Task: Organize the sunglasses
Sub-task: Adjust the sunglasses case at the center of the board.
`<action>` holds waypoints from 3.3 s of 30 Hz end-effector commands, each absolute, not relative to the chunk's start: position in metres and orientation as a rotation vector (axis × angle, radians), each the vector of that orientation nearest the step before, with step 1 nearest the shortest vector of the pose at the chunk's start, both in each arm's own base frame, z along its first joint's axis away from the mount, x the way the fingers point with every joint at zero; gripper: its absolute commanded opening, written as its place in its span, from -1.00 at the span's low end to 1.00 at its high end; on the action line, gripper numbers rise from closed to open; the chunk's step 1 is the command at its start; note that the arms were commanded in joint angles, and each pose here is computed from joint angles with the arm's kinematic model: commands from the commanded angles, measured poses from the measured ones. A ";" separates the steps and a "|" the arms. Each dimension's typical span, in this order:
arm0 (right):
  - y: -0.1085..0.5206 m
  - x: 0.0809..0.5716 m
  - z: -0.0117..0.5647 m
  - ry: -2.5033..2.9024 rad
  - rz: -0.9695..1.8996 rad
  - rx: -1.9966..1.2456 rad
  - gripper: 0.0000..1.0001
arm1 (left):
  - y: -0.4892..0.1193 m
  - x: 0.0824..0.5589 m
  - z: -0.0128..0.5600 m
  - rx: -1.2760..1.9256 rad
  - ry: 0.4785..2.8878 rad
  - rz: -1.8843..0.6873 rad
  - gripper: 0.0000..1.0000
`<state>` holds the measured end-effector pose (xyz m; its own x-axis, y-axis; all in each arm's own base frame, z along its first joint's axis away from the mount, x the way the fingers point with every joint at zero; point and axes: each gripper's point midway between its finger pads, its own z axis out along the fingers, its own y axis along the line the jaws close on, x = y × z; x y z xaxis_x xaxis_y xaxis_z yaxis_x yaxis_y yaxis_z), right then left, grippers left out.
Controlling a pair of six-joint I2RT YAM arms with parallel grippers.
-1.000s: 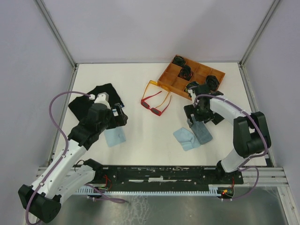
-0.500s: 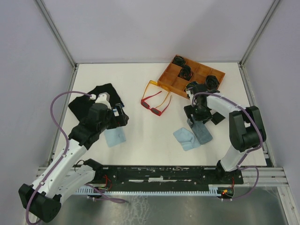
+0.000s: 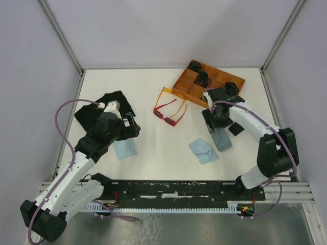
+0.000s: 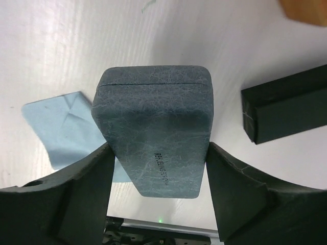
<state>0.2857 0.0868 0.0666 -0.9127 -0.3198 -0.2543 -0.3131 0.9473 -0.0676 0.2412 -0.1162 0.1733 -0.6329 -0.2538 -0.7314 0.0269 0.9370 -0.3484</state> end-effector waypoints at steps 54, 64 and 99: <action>0.317 0.180 0.051 2.588 0.290 -1.102 0.57 | -0.113 0.248 0.186 -0.145 2.158 -0.407 0.99; 0.314 0.175 0.043 2.622 0.280 -1.136 0.65 | -0.114 0.248 0.186 -0.144 2.157 -0.410 0.99; 0.309 0.176 0.039 2.522 0.347 -1.084 0.46 | -0.115 0.248 0.184 -0.138 2.167 -0.414 0.99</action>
<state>0.1708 0.3011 0.0269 -0.6547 -0.6582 -0.3717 -0.7282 0.6810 0.0768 0.2408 -0.1143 0.1743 -0.6239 -0.2579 -0.7377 0.0234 0.9374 -0.3475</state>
